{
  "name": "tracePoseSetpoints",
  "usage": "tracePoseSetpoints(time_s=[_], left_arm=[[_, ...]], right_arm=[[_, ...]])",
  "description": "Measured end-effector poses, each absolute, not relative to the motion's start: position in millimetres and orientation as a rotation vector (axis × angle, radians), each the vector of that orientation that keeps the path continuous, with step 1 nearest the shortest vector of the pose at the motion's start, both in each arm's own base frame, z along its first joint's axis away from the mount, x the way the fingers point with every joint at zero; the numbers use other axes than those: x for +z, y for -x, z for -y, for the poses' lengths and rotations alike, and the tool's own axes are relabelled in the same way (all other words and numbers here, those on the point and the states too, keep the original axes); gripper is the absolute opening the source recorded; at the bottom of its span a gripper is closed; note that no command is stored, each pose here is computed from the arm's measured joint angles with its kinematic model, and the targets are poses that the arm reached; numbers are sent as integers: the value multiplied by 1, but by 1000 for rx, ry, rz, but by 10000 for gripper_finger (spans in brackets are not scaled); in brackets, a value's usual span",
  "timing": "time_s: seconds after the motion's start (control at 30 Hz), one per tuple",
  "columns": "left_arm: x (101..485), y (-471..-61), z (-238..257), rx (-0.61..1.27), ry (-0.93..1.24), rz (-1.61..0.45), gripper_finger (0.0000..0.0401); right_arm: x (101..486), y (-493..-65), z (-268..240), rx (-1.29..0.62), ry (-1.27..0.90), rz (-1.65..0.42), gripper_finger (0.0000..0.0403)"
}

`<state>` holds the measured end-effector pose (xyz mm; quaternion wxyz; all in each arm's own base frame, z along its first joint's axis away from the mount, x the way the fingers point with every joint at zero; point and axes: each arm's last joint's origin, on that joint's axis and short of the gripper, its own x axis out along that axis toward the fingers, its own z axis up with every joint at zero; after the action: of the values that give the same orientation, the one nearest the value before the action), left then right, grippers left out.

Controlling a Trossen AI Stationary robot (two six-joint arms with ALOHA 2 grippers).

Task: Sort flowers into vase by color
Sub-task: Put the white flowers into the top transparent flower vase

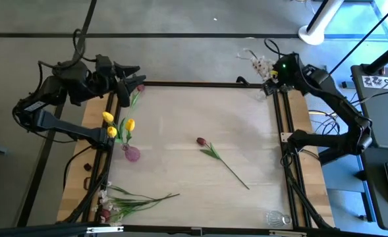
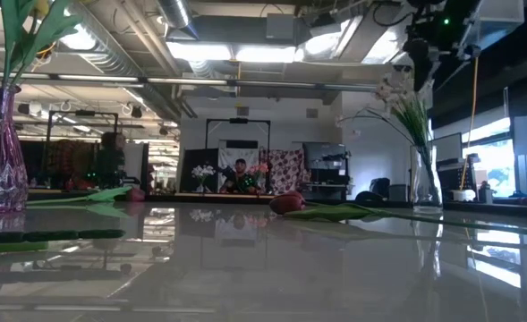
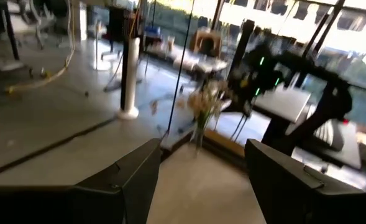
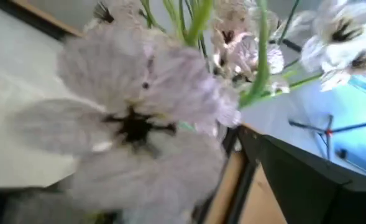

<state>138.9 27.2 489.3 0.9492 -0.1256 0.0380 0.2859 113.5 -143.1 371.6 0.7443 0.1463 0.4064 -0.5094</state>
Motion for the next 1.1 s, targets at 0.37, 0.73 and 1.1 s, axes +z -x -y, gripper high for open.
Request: tracePoseSetpoints(time_s=[0.37,0.73,1.1], left_arm=[[459,-134,-24,554,404,-376,231],[513,-148,26,-277,589,-120,231],[478,-153,117,-529,785,-633,231]], right_arm=[[450,-91,109,-955,-318,-675,305],[494,-101,100,-495,-275,-227,283],[495,-111,108,-439,-369,-180,265]])
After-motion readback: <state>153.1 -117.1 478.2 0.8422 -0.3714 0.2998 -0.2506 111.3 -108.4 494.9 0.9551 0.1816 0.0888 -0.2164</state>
